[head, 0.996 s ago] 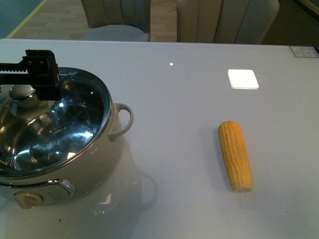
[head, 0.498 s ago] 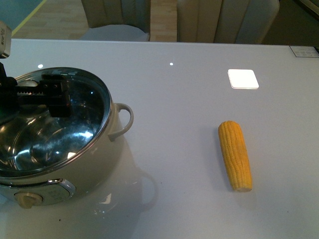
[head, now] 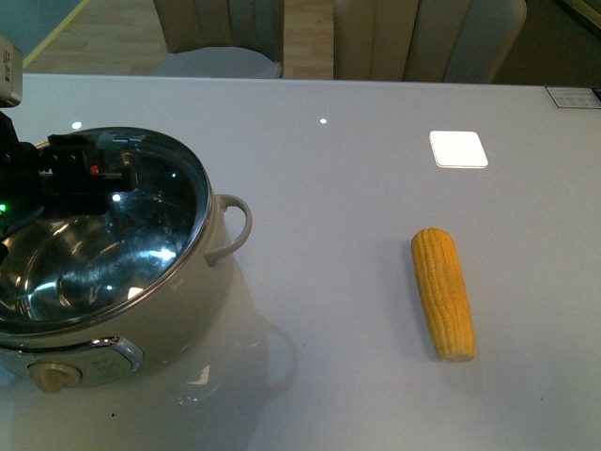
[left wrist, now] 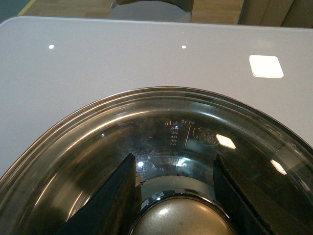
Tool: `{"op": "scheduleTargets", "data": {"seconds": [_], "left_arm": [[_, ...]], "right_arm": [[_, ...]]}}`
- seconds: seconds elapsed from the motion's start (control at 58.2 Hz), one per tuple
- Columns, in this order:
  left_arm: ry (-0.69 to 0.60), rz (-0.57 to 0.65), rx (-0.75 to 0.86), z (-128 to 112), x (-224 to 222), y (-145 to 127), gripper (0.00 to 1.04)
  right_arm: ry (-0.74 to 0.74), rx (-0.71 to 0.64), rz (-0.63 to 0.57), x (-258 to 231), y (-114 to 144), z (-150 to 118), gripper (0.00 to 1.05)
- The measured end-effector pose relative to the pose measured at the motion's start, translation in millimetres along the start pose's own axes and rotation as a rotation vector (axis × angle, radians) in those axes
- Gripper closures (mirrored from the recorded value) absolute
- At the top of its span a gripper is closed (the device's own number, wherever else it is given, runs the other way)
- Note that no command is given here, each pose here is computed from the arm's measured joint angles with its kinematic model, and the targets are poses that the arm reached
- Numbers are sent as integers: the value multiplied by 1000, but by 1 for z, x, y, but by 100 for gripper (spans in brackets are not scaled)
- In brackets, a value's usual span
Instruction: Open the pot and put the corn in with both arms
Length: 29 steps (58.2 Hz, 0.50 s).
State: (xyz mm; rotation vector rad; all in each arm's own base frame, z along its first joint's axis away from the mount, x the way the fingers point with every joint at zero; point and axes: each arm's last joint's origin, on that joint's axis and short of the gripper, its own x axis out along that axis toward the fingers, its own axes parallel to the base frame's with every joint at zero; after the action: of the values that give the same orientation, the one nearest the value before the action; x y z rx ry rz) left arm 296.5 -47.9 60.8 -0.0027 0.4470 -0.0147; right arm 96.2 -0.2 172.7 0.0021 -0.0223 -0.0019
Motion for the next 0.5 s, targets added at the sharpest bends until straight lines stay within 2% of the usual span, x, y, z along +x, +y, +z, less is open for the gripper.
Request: {"op": "scheduleTargets", "data": {"seconds": [0.498], "left_arm": [[8, 1, 7, 12, -3, 1, 63]], "right_arm": [[0, 0, 0, 0, 0, 0, 9]]}}
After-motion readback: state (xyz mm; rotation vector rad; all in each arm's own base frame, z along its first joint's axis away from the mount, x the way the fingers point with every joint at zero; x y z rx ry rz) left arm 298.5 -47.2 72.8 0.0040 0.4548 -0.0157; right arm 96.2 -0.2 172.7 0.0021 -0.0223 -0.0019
